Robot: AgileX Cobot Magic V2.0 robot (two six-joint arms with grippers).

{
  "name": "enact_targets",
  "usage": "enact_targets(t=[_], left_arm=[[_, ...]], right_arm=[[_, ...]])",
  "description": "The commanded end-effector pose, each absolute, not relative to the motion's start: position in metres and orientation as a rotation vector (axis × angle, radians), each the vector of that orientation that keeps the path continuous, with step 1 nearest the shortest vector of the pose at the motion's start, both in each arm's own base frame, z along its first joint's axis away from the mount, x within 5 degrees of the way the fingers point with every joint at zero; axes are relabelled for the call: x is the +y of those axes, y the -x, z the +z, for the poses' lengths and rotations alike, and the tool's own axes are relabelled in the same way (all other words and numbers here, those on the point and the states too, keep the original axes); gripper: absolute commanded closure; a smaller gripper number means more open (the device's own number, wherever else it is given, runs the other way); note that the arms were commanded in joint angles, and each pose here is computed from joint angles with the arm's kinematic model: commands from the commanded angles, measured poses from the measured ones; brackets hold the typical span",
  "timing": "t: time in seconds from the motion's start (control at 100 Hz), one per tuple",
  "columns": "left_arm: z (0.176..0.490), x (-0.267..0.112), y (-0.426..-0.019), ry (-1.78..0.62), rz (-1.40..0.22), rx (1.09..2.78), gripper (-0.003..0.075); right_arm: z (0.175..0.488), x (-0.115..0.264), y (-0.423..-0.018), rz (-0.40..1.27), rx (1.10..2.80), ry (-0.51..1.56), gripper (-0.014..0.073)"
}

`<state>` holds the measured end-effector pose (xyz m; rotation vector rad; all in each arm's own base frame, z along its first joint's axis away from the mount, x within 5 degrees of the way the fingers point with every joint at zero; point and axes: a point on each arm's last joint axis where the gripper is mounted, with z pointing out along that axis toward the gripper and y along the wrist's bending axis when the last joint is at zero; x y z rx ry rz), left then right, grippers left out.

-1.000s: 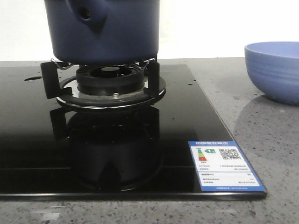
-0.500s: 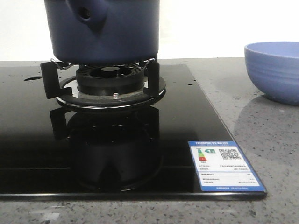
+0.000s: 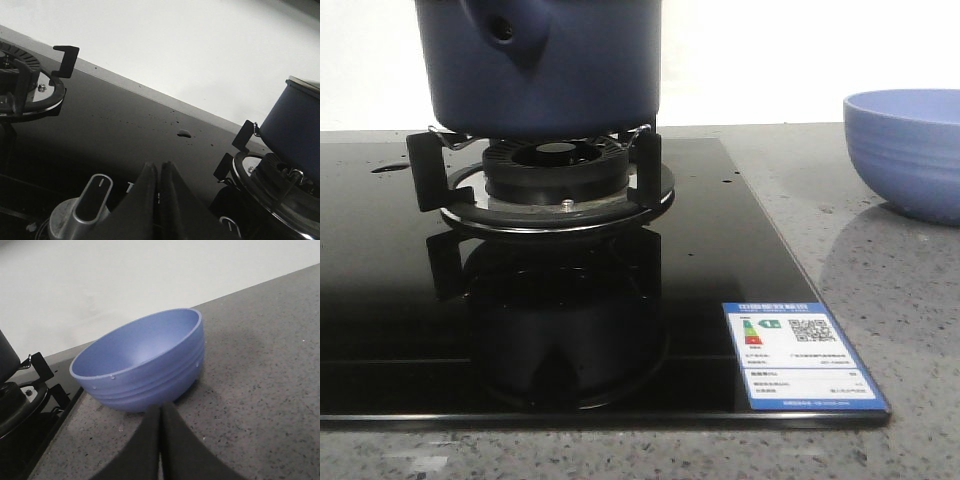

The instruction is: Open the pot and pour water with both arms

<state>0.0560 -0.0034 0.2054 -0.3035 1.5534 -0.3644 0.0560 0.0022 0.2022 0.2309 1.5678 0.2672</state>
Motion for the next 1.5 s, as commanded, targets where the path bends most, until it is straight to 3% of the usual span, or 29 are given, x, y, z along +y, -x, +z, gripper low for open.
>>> enact_targets(t=[0.0, 0.35, 0.55, 0.64, 0.85, 1.03, 1.12, 1.38, 1.49], left_arm=[[0.201, -0.002, -0.055, 0.311, -0.367, 1.499, 0.0741], [0.201, -0.002, -0.055, 0.335, -0.393, 1.496, 0.0741], [0.203, -0.003, -0.055, 0.585, -0.675, 1.427, 0.0741], [0.209, -0.004, -0.054, 0.62, -0.743, 1.412, 0.0741], [0.265, -0.017, -0.041, 0.247, -0.576, 1.498, 0.0741], [0.325, -0.027, -0.04, -0.08, -0.414, 1.55, 0.0741], [0.346, -0.03, -0.044, -0.127, -0.457, 1.54, 0.074], [0.359, -0.047, -0.064, -0.383, -0.549, 1.609, 0.0739], [0.361, -0.053, -0.074, -0.388, -0.592, 1.613, 0.0735]], right_arm=[[0.202, 0.0, -0.056, 0.246, 1.495, -0.232, 0.0657], [0.203, 0.0, -0.056, 0.273, 1.485, -0.257, 0.0657], [0.204, 0.0, -0.055, 0.519, 1.434, -0.481, 0.0657], [0.212, 0.002, -0.054, 0.555, 1.435, -0.483, 0.0657], [0.263, 0.008, -0.045, 0.498, 1.468, -0.331, 0.0655], [0.311, 0.006, -0.056, 0.231, 1.651, -0.143, 0.0655], [0.326, 0.002, -0.07, 0.106, 1.793, -0.087, 0.0657], [0.344, 0.012, -0.093, 0.096, 1.901, 0.116, 0.0647], [0.345, 0.017, -0.093, 0.132, 1.933, 0.165, 0.0531]])
